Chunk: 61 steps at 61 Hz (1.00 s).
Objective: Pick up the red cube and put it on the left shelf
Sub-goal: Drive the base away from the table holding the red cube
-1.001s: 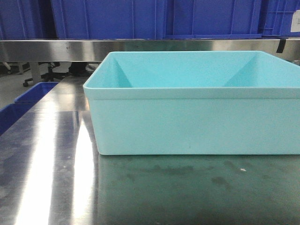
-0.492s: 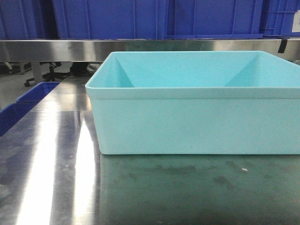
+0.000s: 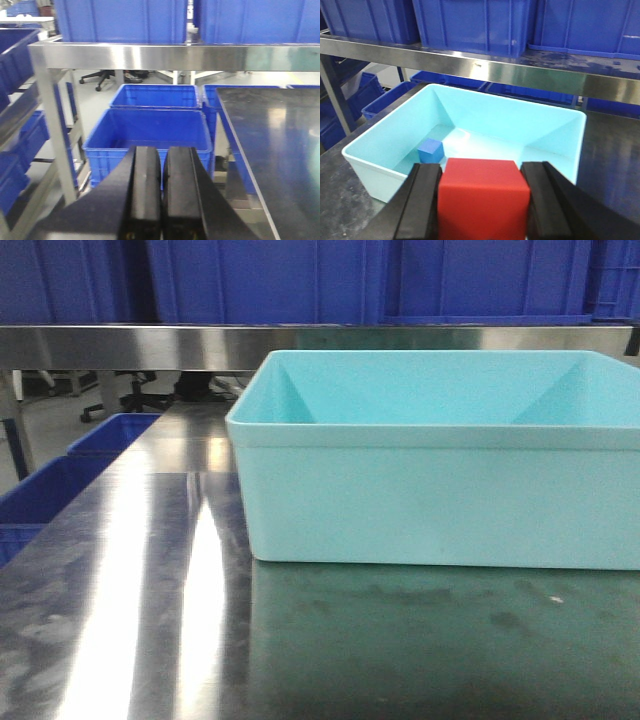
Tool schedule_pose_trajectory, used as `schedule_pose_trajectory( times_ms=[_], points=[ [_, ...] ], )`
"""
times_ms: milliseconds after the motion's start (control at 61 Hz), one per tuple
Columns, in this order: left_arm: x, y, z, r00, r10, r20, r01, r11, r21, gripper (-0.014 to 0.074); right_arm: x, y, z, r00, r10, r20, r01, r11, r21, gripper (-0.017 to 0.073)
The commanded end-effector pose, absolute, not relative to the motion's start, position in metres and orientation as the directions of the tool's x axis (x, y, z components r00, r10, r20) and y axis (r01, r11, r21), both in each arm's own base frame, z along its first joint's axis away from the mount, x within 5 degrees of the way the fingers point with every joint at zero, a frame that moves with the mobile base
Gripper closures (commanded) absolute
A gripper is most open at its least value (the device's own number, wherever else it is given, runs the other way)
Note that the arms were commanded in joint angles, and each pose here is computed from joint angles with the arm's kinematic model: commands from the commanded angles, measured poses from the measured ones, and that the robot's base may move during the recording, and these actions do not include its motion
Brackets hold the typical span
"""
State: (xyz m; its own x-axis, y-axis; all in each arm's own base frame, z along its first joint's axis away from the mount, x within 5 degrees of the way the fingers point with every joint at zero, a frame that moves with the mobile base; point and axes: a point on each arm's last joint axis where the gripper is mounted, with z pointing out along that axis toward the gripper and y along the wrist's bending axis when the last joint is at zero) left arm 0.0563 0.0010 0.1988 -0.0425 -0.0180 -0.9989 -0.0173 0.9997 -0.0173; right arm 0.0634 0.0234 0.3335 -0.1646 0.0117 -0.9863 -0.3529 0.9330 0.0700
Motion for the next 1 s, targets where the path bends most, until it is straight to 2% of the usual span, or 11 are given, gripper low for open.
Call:
schedule_pose_trajectory(
  times_ms=[0, 984],
  points=[
    [0.0562, 0.0003, 0.1997, 0.036, -0.025, -0.999, -0.005, 1.000, -0.025, 0.0492, 0.0632, 0.0236, 0.3486, -0.060, 0.024, -0.998, -0.365, 0.930, 0.044, 0.0480],
    [0.0562, 0.0003, 0.1997, 0.036, -0.025, -0.999, -0.005, 1.000, -0.025, 0.0492, 0.0632, 0.0236, 0.3486, -0.060, 0.024, -0.998, -0.365, 0.930, 0.044, 0.0480]
  ],
)
